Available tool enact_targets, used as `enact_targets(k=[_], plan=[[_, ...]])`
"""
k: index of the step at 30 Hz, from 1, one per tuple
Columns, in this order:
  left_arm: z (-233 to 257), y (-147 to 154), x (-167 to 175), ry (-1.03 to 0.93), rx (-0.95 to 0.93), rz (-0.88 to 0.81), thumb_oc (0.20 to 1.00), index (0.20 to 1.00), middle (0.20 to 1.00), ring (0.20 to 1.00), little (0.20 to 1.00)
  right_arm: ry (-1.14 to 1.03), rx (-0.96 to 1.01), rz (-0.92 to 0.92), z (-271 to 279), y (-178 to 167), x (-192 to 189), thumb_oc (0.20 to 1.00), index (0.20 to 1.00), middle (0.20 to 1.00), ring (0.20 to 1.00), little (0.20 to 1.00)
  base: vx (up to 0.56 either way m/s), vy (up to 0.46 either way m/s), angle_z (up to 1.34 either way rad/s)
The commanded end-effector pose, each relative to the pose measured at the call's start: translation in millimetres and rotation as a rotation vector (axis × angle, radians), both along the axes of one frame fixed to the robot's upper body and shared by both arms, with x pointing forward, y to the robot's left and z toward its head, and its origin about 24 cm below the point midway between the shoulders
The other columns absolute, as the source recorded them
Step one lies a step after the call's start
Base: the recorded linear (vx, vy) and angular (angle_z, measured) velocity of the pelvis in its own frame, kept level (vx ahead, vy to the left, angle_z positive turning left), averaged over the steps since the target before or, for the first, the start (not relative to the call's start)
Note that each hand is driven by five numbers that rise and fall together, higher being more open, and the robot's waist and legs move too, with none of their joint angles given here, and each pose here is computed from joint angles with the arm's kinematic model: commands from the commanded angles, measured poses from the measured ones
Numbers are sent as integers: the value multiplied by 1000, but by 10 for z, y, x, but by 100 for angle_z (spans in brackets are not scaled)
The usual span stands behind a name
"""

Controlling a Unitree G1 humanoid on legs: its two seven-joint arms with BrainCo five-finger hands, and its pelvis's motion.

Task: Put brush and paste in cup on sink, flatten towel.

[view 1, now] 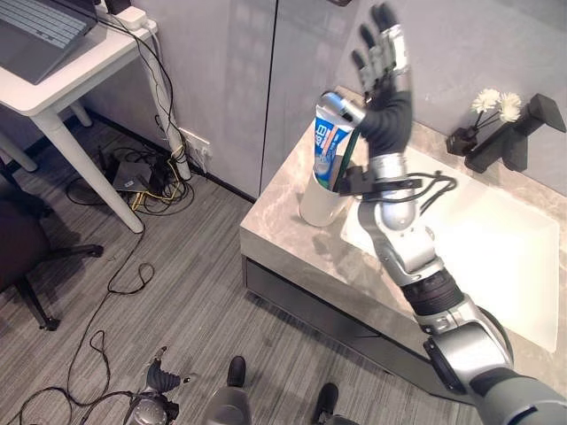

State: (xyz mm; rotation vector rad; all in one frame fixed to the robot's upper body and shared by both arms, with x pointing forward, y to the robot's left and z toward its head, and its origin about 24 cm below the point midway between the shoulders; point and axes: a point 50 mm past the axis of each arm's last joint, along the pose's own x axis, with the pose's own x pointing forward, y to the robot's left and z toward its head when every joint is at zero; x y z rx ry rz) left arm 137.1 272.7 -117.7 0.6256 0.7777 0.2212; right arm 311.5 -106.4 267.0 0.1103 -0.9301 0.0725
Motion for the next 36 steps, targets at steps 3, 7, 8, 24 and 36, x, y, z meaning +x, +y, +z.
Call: enact_targets(k=[3,7,8,24,36], plan=[[97,-1,156,-80,30,-48,1000,1000,1000,1000,1000,-343,-14,-188,583,-311,-311,1000,1000,1000,1000,1000,12,19,-1],[402,118,334,-293,41,-13,1000,1000,1000,1000,1000,-571,-215,-892,595,-1243,-802,1000,1000,1000,1000,1000,8,49,27],[427,134,346,-306,46,-8,1000,1000,1000,1000,1000,-561,-200,-974,552,-1383,-849,1000,1000,1000,1000,1000,-4,37,-17],[1076,562,431,-615,126,122,1000,1000,1000,1000,1000,673,574,-1802,-2038,-3479,-2031,1000,1000,1000,1000,1000,-1,103,-20],[1734,389,602,-1008,-56,84,1000,1000,1000,1000,1000,1971,413,-1288,-3880,-2439,-2823,1000,1000,1000,1000,1000,50,-64,-13]])
